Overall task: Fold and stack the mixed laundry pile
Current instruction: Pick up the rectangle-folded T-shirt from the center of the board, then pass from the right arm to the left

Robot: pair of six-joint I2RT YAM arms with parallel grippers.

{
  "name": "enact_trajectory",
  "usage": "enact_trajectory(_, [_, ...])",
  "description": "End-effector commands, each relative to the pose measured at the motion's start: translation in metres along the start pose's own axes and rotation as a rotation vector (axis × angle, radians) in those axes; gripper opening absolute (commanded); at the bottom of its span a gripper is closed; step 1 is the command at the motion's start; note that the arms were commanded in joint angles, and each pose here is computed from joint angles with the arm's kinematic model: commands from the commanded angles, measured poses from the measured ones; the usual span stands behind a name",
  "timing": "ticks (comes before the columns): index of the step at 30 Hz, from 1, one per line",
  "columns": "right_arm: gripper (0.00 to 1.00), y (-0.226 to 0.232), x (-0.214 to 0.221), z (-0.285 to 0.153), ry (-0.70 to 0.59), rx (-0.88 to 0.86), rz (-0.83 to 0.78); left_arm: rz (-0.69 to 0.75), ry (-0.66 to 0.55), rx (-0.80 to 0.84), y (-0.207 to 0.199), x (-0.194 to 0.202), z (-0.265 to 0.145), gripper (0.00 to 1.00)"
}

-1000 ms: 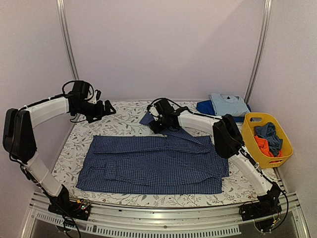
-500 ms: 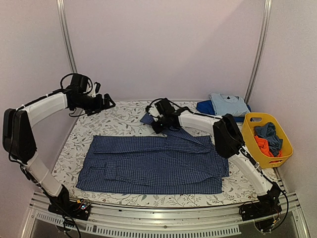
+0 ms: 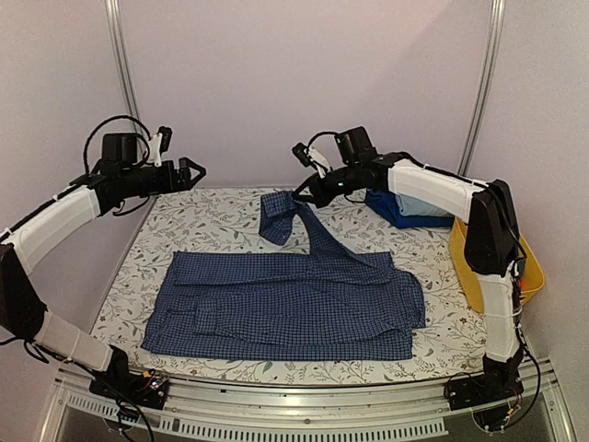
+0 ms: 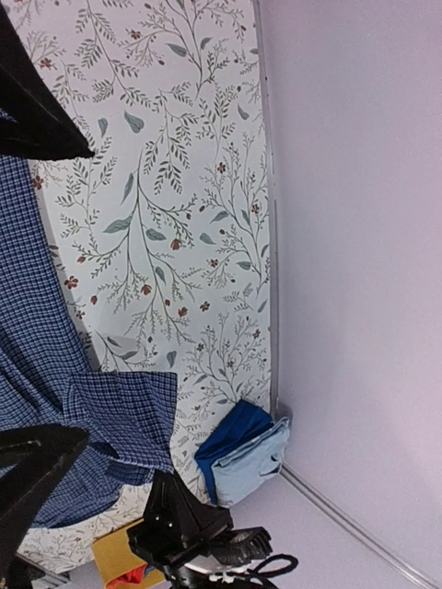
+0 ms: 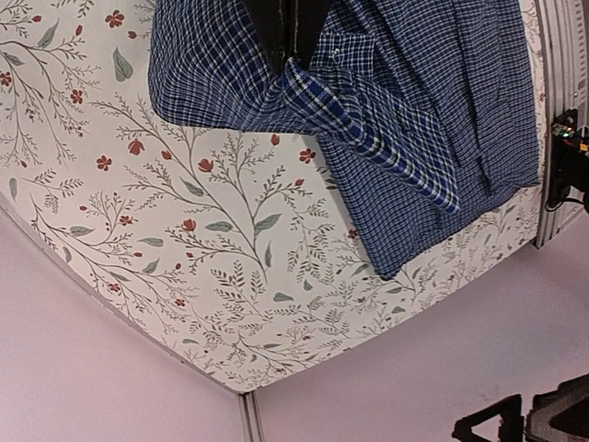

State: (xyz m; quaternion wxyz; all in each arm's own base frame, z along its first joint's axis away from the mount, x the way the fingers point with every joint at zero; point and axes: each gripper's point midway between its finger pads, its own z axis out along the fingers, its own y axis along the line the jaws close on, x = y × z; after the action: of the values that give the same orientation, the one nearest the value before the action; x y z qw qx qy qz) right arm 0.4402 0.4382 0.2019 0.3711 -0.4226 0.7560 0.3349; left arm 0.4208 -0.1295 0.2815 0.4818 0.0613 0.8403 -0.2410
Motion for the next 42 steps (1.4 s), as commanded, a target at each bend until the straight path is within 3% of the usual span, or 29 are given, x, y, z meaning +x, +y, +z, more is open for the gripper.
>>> enact_trajectory(1, [0.0, 0.044, 0.007, -0.024, -0.002, -0.218, 0.008, 0.121, -0.1, 0.195, -0.041, -0.002, -0.019, 1.0])
enact_trajectory(4, [0.0, 0.05, 0.003, -0.04, -0.015, -0.243, 0.03, 0.18, -0.085, 0.271, -0.069, 0.016, -0.025, 1.0])
enact_trajectory(9, [0.0, 0.057, -0.003, -0.061, -0.062, -0.364, 0.103, 0.423, -0.153, 0.26, -0.119, 0.063, -0.029, 1.0])
enact_trajectory(19, [0.0, 0.065, -0.019, -0.106, -0.157, -0.554, 0.219, 0.743, -0.1, 0.265, -0.161, 0.131, 0.005, 1.0])
enact_trajectory(33, [0.0, 0.068, -0.023, -0.122, -0.169, -0.606, 0.271, 0.918, -0.206, 0.19, -0.191, 0.136, 0.053, 1.0])
enact_trajectory(39, [0.0, 0.068, -0.018, -0.121, -0.161, -0.609, 0.289, 0.948, -0.297, 0.121, -0.197, 0.11, 0.058, 1.0])
enact_trajectory(42, [0.0, 0.067, -0.015, -0.12, -0.157, -0.606, 0.296, 0.933, -0.358, 0.105, -0.203, 0.089, 0.049, 0.93])
